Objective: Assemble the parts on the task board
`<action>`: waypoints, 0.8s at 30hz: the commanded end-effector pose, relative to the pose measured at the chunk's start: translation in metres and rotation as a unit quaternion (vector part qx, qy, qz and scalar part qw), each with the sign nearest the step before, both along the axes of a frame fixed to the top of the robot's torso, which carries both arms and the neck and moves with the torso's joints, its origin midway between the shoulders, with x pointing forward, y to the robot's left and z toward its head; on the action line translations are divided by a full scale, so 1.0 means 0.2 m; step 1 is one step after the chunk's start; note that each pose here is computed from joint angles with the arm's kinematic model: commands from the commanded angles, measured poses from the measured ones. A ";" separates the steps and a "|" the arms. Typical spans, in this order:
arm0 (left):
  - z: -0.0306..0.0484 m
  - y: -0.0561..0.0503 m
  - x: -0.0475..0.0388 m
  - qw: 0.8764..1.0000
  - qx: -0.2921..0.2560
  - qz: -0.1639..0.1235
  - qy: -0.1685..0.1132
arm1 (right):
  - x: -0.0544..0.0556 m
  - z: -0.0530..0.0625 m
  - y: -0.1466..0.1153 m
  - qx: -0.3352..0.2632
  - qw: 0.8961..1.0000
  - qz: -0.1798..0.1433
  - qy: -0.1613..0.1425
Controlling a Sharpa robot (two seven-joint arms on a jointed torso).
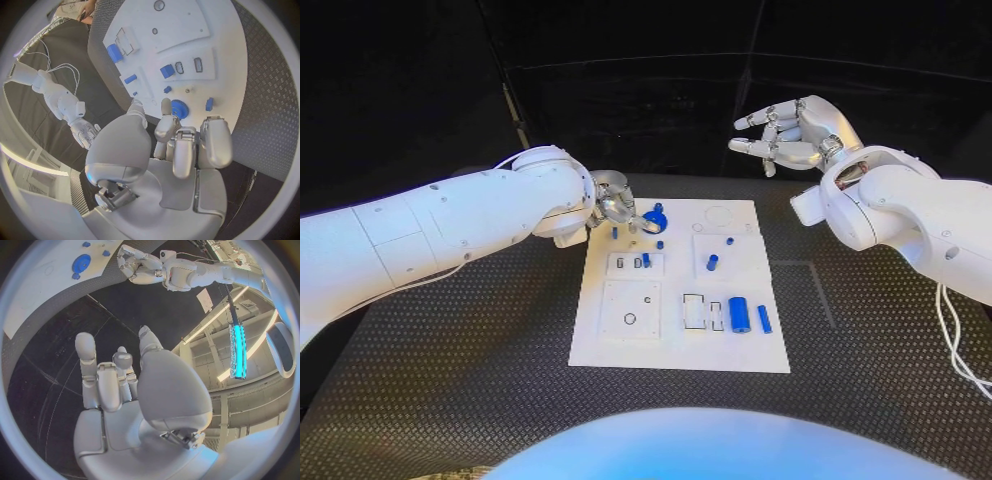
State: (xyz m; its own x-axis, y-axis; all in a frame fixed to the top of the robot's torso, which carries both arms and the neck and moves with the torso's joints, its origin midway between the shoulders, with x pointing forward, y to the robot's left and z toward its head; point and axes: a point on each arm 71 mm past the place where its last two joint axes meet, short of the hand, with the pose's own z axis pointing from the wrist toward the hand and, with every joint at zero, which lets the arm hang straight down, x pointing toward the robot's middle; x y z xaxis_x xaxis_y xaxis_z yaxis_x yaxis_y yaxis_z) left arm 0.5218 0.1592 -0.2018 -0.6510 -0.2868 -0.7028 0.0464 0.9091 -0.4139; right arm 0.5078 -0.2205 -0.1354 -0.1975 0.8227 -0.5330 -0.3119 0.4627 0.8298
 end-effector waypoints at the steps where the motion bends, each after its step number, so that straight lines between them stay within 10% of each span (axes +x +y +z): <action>1: -0.016 -0.01 0.008 0.999 0.048 -0.015 0.015 | 0.01 0.00 0.00 0.001 1.000 -0.019 0.005; 24: -0.110 -0.13 0.046 0.992 0.096 -0.045 0.063 | 0.02 -0.01 0.03 0.002 1.000 -0.017 0.010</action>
